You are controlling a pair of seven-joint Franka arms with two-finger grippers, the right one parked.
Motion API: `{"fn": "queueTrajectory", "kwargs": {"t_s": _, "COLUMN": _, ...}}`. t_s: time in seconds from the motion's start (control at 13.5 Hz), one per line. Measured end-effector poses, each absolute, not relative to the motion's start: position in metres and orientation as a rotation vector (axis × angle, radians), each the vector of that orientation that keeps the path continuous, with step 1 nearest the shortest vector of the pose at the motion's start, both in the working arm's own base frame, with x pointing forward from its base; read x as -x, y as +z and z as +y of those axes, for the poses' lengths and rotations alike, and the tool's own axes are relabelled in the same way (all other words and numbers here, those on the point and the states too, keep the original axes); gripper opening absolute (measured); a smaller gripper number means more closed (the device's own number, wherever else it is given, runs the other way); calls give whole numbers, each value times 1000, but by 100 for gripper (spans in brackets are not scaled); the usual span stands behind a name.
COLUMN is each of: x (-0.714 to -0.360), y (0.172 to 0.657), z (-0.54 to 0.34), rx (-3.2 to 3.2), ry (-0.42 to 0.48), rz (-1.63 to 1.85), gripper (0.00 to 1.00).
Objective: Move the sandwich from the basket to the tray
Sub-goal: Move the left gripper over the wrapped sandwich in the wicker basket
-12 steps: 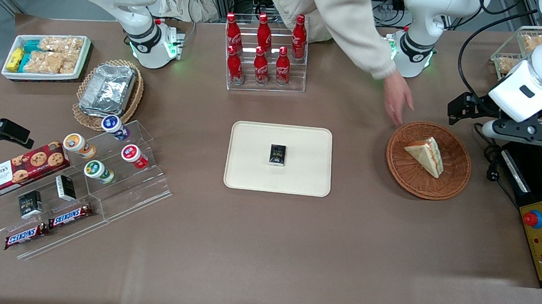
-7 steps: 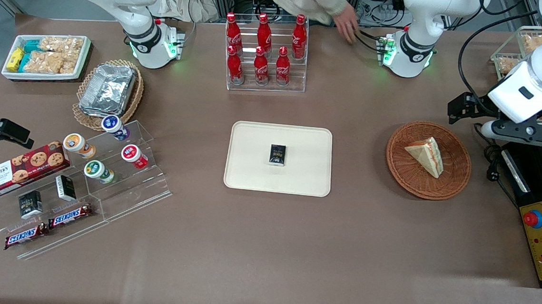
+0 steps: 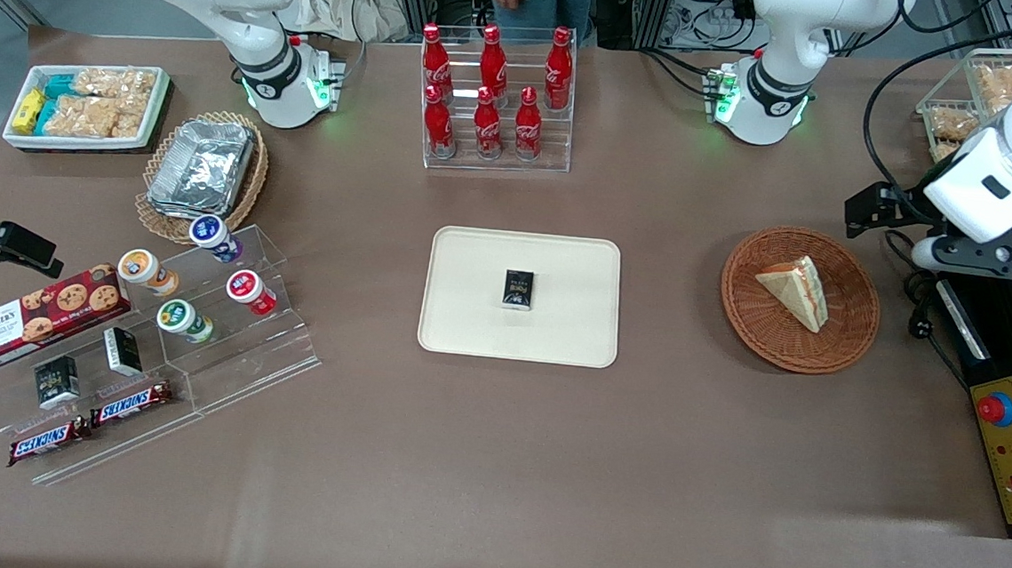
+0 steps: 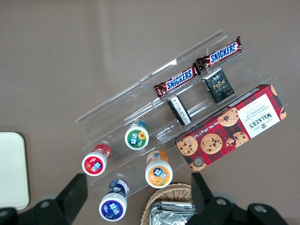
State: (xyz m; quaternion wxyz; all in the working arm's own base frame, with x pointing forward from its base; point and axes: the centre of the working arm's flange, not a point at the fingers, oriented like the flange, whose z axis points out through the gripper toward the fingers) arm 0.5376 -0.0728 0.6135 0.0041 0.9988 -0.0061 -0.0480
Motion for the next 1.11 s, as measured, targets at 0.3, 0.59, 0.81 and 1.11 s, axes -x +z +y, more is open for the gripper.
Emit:
{"fn": "queueTrajectory", "kwargs": {"t_s": 0.3, "x": -537, "y": 614, "z": -76, "rx": -3115, "ry": -149, "rz": 417, "gripper": 100}}
{"fn": "queueTrajectory", "kwargs": {"t_s": 0.59, "x": -537, "y": 618, "z": -78, "rx": -3071, "ry": -135, "rz": 700, "gripper": 100}}
{"fn": "queueTrajectory", "kwargs": {"t_s": 0.81, "x": -536, "y": 615, "z": -78, "rx": -3038, "ry": -144, "rz": 883, "gripper": 100}}
{"fn": "queueTrajectory", "kwargs": {"t_s": 1.11, "x": -529, "y": 589, "z": -72, "rx": -3047, "ry": -184, "rz": 1071, "gripper": 100}}
